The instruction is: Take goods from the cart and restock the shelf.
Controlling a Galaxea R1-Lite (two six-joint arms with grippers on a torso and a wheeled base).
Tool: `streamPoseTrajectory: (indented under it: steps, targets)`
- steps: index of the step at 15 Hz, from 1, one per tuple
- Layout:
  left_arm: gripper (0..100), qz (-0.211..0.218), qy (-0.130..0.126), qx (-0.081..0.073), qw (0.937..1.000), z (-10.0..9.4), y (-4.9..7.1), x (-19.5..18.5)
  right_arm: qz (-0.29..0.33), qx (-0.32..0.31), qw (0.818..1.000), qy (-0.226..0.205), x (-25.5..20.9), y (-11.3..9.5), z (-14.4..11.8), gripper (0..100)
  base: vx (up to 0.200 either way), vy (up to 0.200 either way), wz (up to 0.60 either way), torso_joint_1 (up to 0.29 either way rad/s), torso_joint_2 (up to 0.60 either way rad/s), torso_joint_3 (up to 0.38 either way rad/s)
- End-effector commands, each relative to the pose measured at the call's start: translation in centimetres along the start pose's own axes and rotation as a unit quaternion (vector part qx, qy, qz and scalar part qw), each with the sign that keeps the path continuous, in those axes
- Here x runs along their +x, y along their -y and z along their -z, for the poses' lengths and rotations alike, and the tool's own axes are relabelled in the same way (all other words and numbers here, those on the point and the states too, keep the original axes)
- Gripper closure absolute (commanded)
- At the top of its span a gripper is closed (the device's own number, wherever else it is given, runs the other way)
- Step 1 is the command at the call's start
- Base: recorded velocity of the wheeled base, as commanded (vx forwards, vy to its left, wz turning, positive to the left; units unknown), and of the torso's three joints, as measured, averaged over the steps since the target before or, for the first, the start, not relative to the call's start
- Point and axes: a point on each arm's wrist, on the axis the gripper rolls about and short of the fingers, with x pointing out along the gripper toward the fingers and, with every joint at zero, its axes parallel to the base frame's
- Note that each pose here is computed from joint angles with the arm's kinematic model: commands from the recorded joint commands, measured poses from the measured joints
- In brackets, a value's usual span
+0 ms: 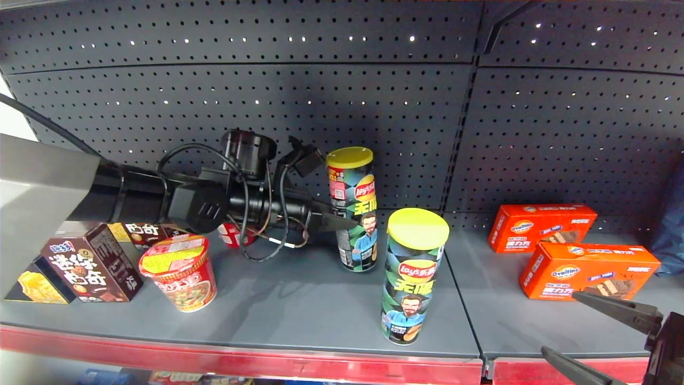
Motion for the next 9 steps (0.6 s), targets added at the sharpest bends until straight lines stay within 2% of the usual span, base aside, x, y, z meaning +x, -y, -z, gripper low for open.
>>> streamPoseTrajectory:
  steps: [1, 2, 5, 7, 9]
  targets:
    - [100, 0.008, -0.008, 0.021, 0.9997, -1.0, -0.4, 1.0, -0.001, -0.001, 1.000, 0.001, -0.3, -0.1, 0.2, 0, 0.000, 0.000, 0.00, 0.000, 0.00, 0.000]
    - [100, 0.011, -0.017, 0.024, 0.9995, -1.0, -0.5, 1.1, 0.000, -0.001, 1.000, 0.003, -0.3, -0.1, 0.1, 0, 0.000, 0.000, 0.00, 0.000, 0.00, 0.000]
    - [100, -0.004, -0.039, 0.064, 0.9972, -0.7, -1.2, 1.9, 0.000, -0.001, 1.000, 0.004, -0.3, -0.1, 0.1, 0, 0.000, 0.000, 0.00, 0.000, 0.00, 0.000]
    - [100, -0.005, -0.038, 0.073, 0.9966, -1.0, -1.0, 2.6, 0.000, 0.000, 1.000, 0.002, -0.4, -0.1, 0.2, 0, 0.000, 0.000, 0.00, 0.000, 0.00, 0.000]
    - [100, -0.002, -0.034, 0.079, 0.9963, -1.1, -1.3, 3.5, -0.001, 0.001, 1.000, 0.001, -0.4, -0.2, 0.2, 0, 0.000, 0.000, 0.00, 0.000, 0.00, 0.000]
